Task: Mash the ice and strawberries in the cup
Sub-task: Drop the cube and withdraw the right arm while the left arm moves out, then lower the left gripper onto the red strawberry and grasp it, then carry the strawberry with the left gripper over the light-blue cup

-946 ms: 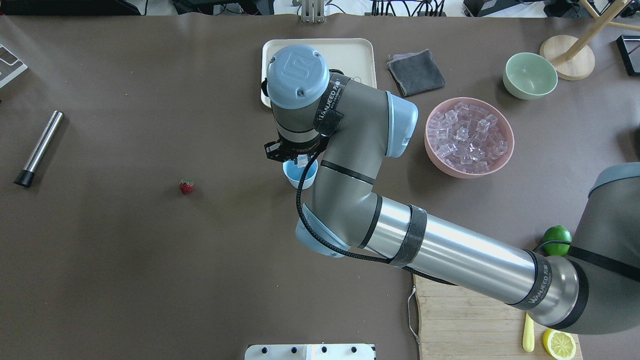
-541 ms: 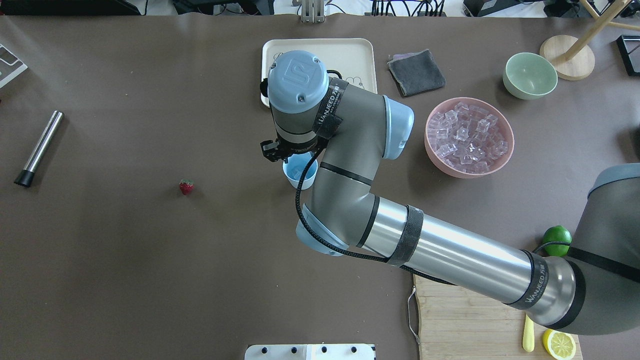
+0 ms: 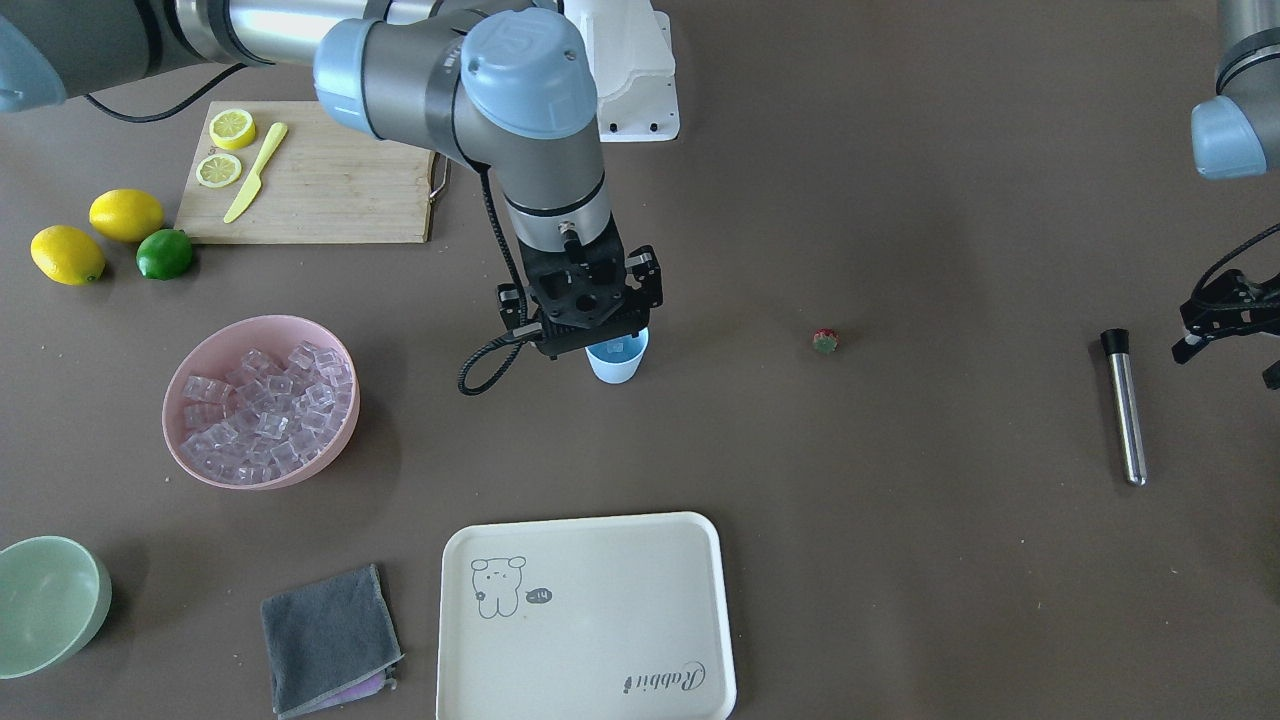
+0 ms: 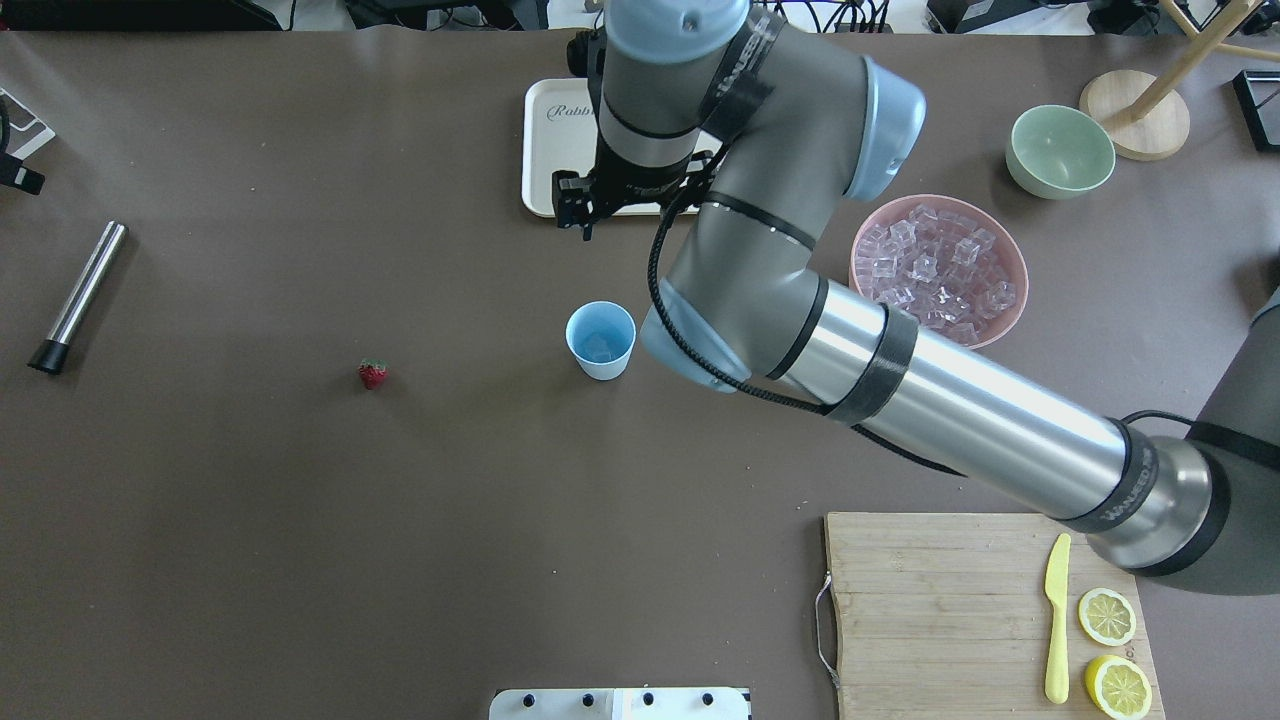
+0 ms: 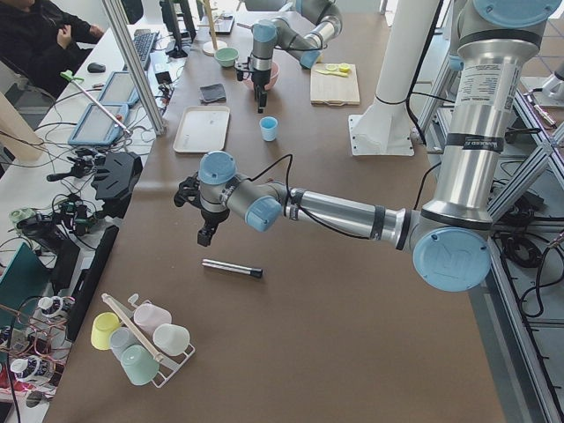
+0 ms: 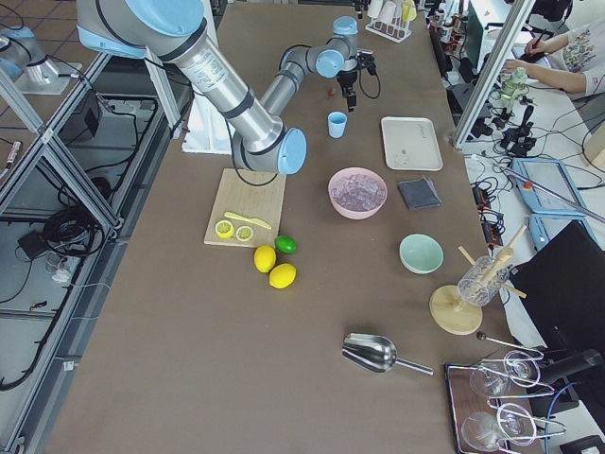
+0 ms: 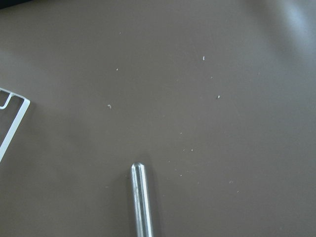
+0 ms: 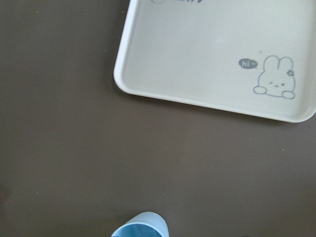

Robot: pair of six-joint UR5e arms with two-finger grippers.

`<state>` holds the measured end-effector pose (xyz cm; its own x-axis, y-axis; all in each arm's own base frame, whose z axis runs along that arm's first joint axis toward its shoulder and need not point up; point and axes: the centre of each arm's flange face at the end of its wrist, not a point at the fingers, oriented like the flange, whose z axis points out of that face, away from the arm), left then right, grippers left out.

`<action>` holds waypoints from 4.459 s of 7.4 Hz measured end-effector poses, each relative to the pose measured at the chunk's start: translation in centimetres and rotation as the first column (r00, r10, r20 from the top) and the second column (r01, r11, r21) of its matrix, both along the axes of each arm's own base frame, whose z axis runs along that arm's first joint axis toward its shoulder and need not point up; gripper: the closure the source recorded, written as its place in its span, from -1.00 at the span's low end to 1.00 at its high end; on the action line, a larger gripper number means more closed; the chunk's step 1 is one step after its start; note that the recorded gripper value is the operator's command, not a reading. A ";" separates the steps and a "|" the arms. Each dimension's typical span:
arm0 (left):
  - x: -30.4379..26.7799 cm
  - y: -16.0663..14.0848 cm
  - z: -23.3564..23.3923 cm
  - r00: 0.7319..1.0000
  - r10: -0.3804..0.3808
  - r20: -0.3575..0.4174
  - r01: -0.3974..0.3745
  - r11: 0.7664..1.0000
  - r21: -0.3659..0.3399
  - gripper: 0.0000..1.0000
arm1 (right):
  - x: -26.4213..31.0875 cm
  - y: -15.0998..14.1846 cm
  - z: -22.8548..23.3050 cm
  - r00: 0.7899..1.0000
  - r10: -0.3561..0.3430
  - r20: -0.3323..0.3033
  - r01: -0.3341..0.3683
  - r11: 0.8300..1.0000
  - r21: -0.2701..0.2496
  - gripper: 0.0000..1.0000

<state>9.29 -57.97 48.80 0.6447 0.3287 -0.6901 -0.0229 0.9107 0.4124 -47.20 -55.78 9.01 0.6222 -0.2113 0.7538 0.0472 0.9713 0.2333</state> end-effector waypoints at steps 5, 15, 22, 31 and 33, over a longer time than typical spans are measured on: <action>23.6 6.9 -14.9 0.996 -0.046 -0.077 0.045 0.999 -0.017 -0.95 | 30.5 -9.1 20.7 0.982 -0.171 -0.078 0.182 0.969 0.168 -0.77; 34.3 11.5 -10.6 0.990 -0.095 0.100 0.100 0.994 -0.047 -0.94 | 50.7 3.3 47.2 0.936 -0.294 -0.195 0.340 0.900 0.273 -0.82; 36.6 13.9 -9.1 0.990 -0.079 0.115 0.091 0.990 -0.105 0.78 | 50.6 3.6 47.3 0.938 -0.297 -0.177 0.336 0.901 0.273 -0.81; 39.2 10.1 -35.7 0.985 -0.167 -0.028 0.160 0.973 -0.167 1.00 | 50.5 4.9 48.7 0.940 -0.306 -0.152 0.336 0.907 0.254 -0.81; 43.4 7.4 -38.4 0.979 -0.193 -0.066 0.178 0.966 -0.185 1.00 | 50.5 5.0 48.7 0.940 -0.306 -0.151 0.336 0.907 0.253 -0.81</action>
